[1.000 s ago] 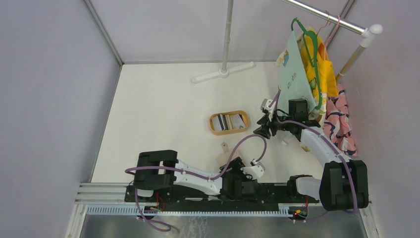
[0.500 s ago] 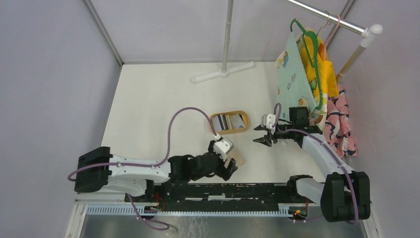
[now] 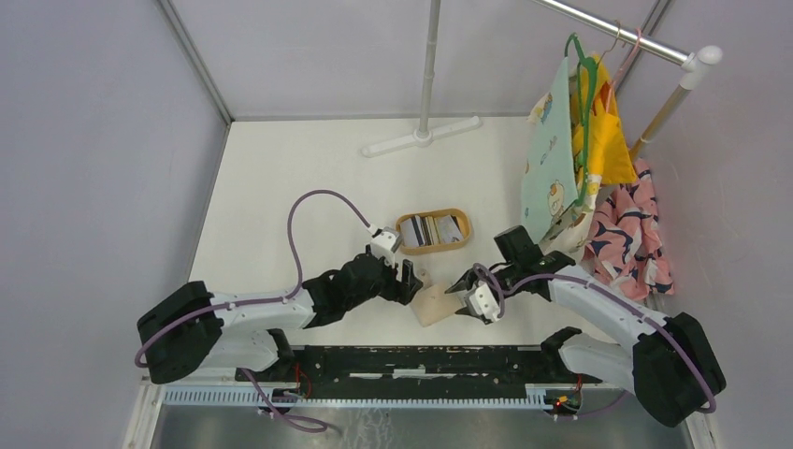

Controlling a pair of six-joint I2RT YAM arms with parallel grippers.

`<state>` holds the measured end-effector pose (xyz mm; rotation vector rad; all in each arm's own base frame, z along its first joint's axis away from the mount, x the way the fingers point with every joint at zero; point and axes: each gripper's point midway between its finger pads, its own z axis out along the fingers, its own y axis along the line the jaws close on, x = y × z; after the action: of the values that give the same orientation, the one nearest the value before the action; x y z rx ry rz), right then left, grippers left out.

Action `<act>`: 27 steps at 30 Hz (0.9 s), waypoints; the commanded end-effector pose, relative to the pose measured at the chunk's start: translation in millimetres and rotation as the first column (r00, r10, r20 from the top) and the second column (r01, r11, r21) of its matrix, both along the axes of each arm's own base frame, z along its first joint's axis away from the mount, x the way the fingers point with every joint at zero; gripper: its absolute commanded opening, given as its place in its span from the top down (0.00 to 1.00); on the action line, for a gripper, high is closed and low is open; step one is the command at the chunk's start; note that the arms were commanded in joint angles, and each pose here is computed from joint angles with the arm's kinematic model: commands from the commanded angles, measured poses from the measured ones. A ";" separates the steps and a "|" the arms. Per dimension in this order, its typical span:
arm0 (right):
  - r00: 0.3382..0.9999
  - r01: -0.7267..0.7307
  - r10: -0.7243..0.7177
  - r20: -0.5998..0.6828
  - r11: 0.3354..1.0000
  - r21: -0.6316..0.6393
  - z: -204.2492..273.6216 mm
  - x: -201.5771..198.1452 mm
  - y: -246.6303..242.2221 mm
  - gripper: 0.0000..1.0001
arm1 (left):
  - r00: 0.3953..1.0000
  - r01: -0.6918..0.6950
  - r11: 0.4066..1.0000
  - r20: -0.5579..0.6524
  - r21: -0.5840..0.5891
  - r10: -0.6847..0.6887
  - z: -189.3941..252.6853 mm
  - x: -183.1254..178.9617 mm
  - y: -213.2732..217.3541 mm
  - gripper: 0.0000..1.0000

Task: Put the credit cards into the card holder
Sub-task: Turn over the card holder at the center of the board, then close the card holder at the center of the board.

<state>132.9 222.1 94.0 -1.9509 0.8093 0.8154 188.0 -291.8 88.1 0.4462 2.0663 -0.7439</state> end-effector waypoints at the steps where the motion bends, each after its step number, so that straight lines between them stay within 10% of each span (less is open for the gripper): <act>1: 0.997 0.022 -0.019 0.070 0.998 -0.052 -11.1 9.8 10.4 0.44 | 0.999 0.024 0.995 -0.032 -0.093 -0.027 3.3 5.8 -18.0 0.20; 27: 0.995 0.049 -0.021 0.101 0.956 -0.290 -64.5 9.0 11.6 0.46 | 0.961 0.211 0.960 -0.138 -0.185 -0.238 -38.5 31.5 -25.7 0.44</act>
<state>136.9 233.6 31.0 -2.2006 0.9451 0.6389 211.8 -304.7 33.7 0.4842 2.1973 -1.0266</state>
